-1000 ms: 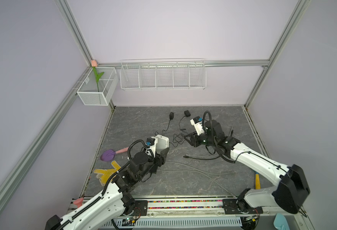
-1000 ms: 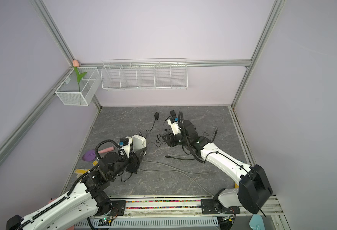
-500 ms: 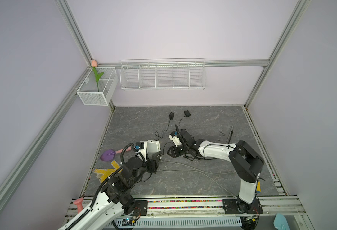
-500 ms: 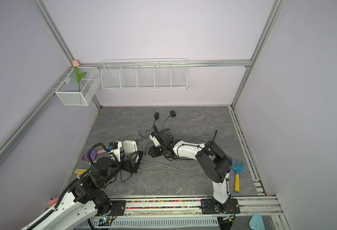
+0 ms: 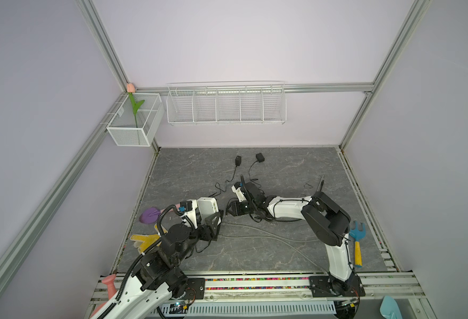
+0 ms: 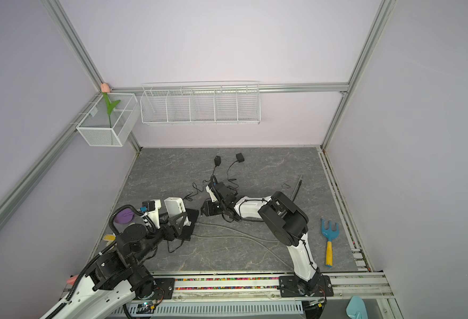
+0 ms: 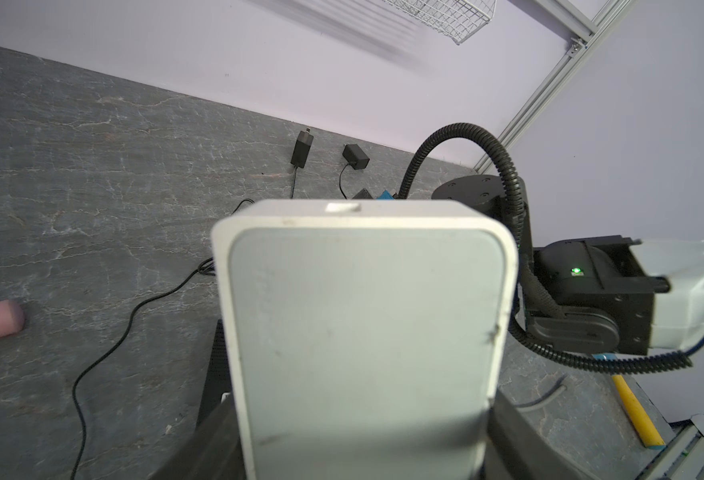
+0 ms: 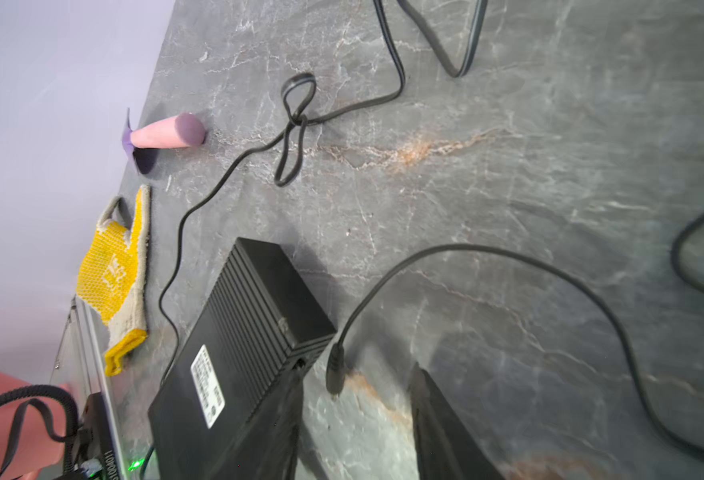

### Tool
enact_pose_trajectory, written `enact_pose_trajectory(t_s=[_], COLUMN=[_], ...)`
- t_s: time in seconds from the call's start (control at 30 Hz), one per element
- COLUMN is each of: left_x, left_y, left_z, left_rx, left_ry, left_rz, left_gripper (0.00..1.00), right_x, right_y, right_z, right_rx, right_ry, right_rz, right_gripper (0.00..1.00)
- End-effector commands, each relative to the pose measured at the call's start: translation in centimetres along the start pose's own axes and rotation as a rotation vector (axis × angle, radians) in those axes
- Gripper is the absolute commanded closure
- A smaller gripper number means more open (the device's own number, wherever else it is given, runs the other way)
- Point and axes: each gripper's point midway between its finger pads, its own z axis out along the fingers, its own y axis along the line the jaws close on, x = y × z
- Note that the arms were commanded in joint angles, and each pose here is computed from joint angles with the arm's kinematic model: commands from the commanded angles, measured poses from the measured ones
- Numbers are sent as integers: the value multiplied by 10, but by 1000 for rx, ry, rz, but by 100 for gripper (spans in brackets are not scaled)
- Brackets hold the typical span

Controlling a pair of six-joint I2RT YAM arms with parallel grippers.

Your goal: Insert the plug into the switch port

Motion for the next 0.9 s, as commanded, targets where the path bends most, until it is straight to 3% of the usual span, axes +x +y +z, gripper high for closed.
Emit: enact_pose_trajectory(t_s=[0.0, 0.3, 0.87], left_x=[3, 3, 3], left_y=[6, 9, 13], left_z=[-2, -4, -8], left_rx=[-20, -41, -62], left_ry=[1, 13, 16], left_rz=[-12, -8, -4], left_gripper=[100, 100, 100], right_x=[-2, 3, 4], right_y=[5, -6, -18], right_z=[5, 11, 21], right_rx=[64, 265, 363], right_ry=[-3, 36, 70], right_rz=[-29, -109, -81], right_gripper=[55, 60, 67])
